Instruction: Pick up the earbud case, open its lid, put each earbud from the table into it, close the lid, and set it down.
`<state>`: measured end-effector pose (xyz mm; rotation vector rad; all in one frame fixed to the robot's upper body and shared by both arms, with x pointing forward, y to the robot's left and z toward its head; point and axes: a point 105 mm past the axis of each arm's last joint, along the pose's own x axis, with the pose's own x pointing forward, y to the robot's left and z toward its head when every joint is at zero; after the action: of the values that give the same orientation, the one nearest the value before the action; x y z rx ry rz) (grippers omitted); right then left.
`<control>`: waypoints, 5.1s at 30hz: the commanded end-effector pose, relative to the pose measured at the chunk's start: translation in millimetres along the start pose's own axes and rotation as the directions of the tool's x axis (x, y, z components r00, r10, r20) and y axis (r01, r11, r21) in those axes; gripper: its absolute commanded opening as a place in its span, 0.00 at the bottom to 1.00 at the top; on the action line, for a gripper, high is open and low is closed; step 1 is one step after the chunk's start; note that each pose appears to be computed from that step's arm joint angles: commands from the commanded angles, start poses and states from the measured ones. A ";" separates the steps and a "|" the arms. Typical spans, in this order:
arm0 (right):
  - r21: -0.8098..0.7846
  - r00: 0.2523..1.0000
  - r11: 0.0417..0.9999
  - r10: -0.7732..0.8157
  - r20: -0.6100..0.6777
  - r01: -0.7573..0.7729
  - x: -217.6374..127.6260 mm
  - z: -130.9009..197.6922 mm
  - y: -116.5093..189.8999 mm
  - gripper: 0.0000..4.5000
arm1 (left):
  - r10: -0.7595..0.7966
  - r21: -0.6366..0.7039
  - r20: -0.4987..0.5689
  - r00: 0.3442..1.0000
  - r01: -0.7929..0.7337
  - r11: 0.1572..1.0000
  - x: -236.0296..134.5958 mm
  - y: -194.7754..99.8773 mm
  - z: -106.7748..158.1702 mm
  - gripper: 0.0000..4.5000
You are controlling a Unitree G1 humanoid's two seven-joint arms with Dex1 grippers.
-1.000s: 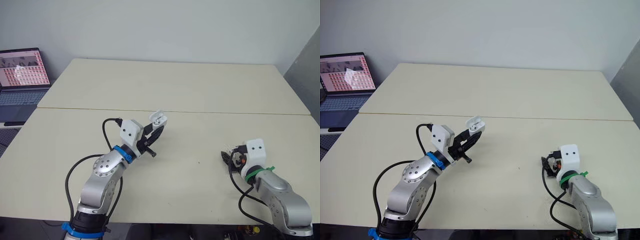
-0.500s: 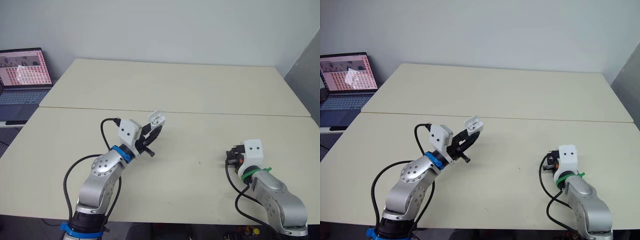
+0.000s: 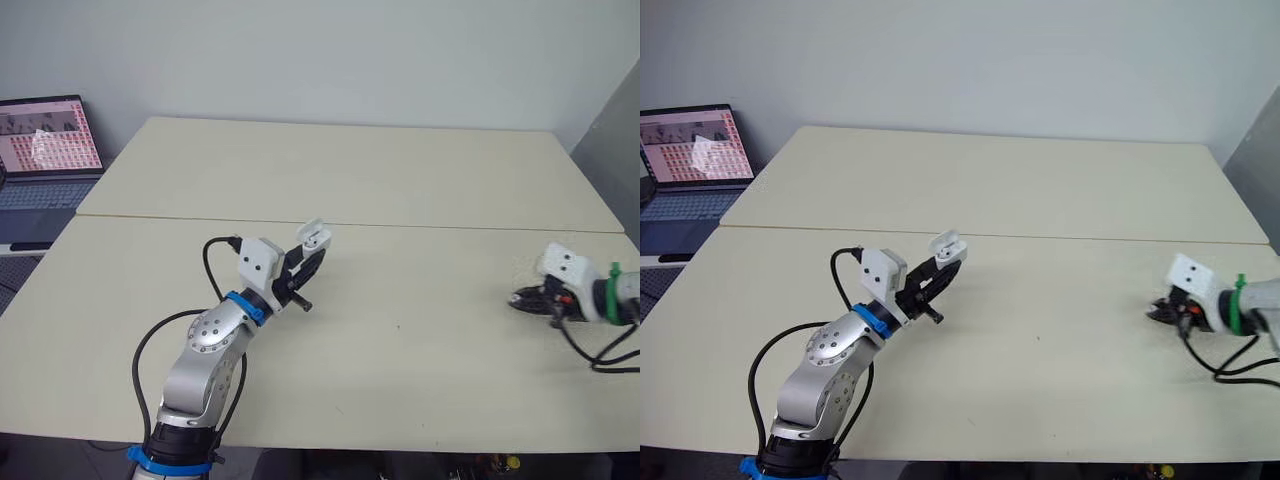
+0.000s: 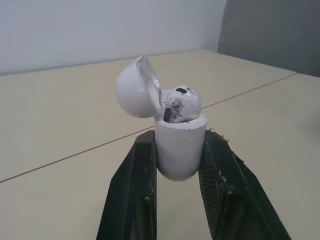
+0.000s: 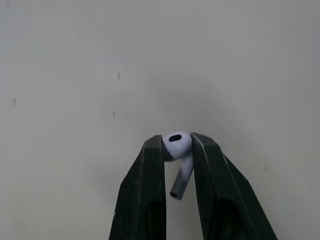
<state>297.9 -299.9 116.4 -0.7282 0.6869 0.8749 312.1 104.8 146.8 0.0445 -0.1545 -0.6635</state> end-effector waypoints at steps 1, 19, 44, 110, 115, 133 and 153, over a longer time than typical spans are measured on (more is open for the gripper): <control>-0.143 0.988 0.979 0.137 -0.069 -0.145 -5.0 -10.1 1.6 0.09 | -0.009 0.042 0.044 0.999 0.007 0.999 -0.3 -2.1 10.2 0.17; -0.122 0.969 0.967 0.207 -0.136 -0.224 4.5 -44.7 5.8 0.51 | 0.006 0.052 0.035 0.999 -0.008 0.999 -6.0 -1.1 9.2 0.17; -0.178 0.951 0.965 0.140 -0.276 -0.193 18.1 -32.3 8.0 0.39 | 0.005 0.035 0.041 0.999 -0.006 0.999 -3.9 -8.1 7.1 0.17; 0.154 0.535 0.988 -0.142 0.833 0.023 59.1 256.8 80.2 0.09 | -0.362 -0.179 0.062 0.930 0.367 0.913 8.2 -19.3 43.1 0.17; 0.144 0.549 0.990 -0.122 0.827 0.003 57.5 248.4 82.5 0.46 | -0.368 -0.180 0.055 0.928 0.372 0.911 7.5 -20.3 41.7 0.17; 0.259 0.711 0.964 -0.139 0.689 -0.063 72.0 207.1 43.1 0.18 | -0.591 -0.214 -0.045 0.805 0.570 0.793 -7.5 -50.3 33.7 0.17; 0.080 0.600 0.929 0.166 0.782 -0.361 37.1 244.4 87.3 0.01 | -0.583 -0.208 -0.104 0.806 0.556 0.805 -7.3 -47.8 16.9 0.17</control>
<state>295.2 -45.9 191.3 0.0427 0.1665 1.2811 275.0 72.5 147.1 -0.0282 0.1386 -1.2737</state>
